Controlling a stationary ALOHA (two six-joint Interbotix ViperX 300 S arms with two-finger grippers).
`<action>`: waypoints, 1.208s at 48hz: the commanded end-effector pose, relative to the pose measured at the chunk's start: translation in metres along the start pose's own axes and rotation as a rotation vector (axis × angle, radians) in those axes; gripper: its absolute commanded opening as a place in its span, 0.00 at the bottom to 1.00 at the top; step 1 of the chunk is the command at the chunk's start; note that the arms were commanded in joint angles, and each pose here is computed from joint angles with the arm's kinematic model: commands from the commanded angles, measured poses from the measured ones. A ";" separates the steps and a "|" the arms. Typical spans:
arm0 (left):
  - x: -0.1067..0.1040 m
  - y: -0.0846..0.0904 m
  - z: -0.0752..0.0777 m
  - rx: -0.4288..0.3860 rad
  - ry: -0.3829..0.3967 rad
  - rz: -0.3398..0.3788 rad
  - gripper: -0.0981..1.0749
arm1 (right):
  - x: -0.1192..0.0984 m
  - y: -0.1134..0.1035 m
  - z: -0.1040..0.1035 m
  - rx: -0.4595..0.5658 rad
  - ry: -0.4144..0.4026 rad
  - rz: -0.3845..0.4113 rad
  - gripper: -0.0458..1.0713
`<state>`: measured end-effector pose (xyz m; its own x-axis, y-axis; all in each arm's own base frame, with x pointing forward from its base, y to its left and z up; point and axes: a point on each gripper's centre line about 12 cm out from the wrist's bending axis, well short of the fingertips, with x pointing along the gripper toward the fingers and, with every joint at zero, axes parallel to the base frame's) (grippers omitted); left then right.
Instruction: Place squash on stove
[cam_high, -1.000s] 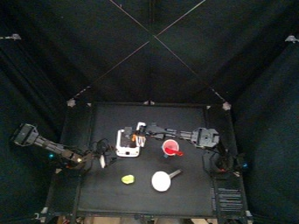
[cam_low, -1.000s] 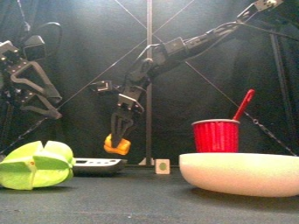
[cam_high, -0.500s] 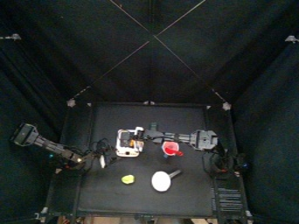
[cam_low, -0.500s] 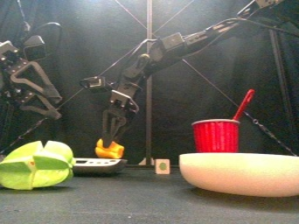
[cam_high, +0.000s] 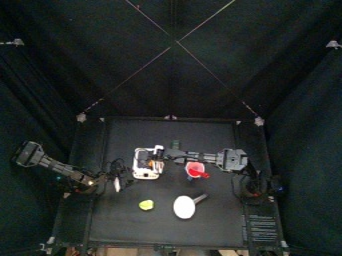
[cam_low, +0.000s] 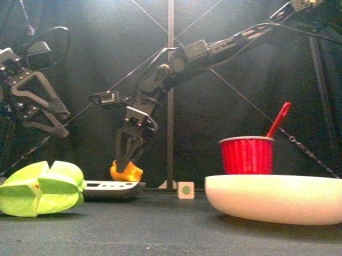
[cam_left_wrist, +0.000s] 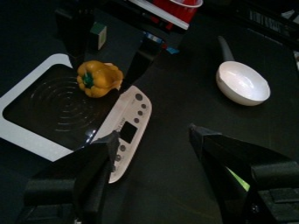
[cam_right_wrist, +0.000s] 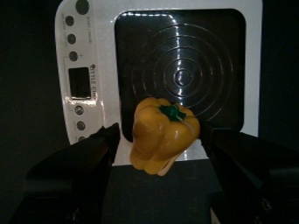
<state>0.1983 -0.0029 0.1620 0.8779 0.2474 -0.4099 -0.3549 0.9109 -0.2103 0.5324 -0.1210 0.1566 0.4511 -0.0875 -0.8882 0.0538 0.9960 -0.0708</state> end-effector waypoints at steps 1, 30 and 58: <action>0.001 -0.002 0.003 0.001 -0.009 -0.004 0.91 | -0.021 0.009 0.017 -0.015 -0.053 0.003 0.94; 0.001 -0.002 0.003 -0.001 -0.009 -0.004 0.91 | -0.025 0.025 0.022 -0.035 -0.033 -0.019 0.94; 0.000 -0.002 0.002 0.001 -0.007 -0.003 0.91 | -0.013 0.021 0.014 -0.013 -0.005 -0.004 0.94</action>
<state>0.1980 -0.0028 0.1612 0.8767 0.2478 -0.4122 -0.3555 0.9111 -0.2084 0.5394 -0.0941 0.1531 0.4144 -0.0890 -0.9057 0.0276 0.9960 -0.0853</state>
